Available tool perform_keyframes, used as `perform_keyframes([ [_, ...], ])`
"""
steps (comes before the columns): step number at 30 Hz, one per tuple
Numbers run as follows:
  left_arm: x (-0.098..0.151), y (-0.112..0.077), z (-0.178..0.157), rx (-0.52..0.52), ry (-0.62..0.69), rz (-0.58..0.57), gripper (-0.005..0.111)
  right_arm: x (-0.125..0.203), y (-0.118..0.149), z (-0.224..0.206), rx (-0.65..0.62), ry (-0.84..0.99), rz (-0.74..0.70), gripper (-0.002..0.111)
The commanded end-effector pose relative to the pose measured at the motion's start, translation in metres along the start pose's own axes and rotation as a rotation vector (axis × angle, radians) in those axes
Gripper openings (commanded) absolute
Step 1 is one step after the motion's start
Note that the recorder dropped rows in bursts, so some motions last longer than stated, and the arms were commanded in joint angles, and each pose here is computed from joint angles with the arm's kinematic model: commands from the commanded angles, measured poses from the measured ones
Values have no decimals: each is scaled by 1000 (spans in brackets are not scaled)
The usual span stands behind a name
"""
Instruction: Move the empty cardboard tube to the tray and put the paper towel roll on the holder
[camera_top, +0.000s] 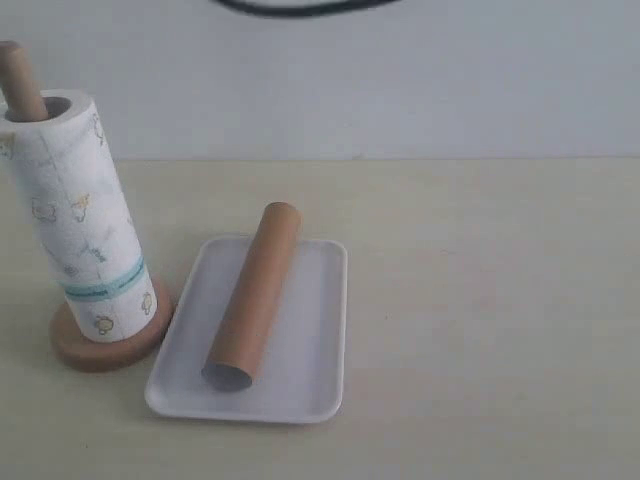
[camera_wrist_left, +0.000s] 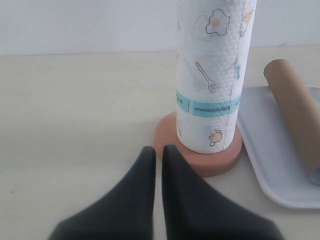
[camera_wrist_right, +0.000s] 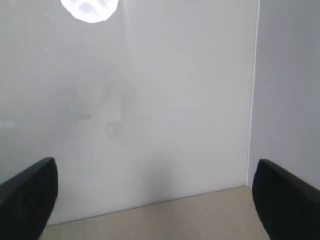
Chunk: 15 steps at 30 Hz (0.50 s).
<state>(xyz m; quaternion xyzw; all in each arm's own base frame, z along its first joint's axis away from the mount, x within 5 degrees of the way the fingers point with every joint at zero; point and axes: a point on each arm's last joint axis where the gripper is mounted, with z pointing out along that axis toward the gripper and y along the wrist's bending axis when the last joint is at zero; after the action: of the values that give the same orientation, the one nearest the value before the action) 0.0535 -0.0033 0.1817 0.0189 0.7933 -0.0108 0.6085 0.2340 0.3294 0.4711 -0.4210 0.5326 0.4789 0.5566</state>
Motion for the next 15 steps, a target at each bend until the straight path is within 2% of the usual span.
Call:
perform_keyframes([
  [1, -1, 0, 0, -2, -11, -1, 4, -47, 22, -45, -70, -61, 61, 78],
  [2, -1, 0, 0, -2, -11, -1, 4, -57, 30, -58, -118, -61, 71, 64],
  [3, -1, 0, 0, -2, -11, -1, 4, -63, 36, -67, -163, -52, 58, 54],
  [4, -1, 0, 0, -2, -11, -1, 4, -68, 45, -82, -251, -22, 28, 31],
  [5, -1, 0, 0, -2, -11, -1, 4, -70, 47, -87, -274, -12, 17, 18],
  [6, -1, 0, 0, -2, -11, -1, 4, -71, 52, -101, -354, 40, 28, 0],
  [8, -1, 0, 0, -2, -11, -1, 4, -71, 53, -116, -420, 99, 32, 0],
  [15, -1, 0, 0, -2, -11, -1, 4, -70, 50, -148, -317, 100, 38, 0],
])
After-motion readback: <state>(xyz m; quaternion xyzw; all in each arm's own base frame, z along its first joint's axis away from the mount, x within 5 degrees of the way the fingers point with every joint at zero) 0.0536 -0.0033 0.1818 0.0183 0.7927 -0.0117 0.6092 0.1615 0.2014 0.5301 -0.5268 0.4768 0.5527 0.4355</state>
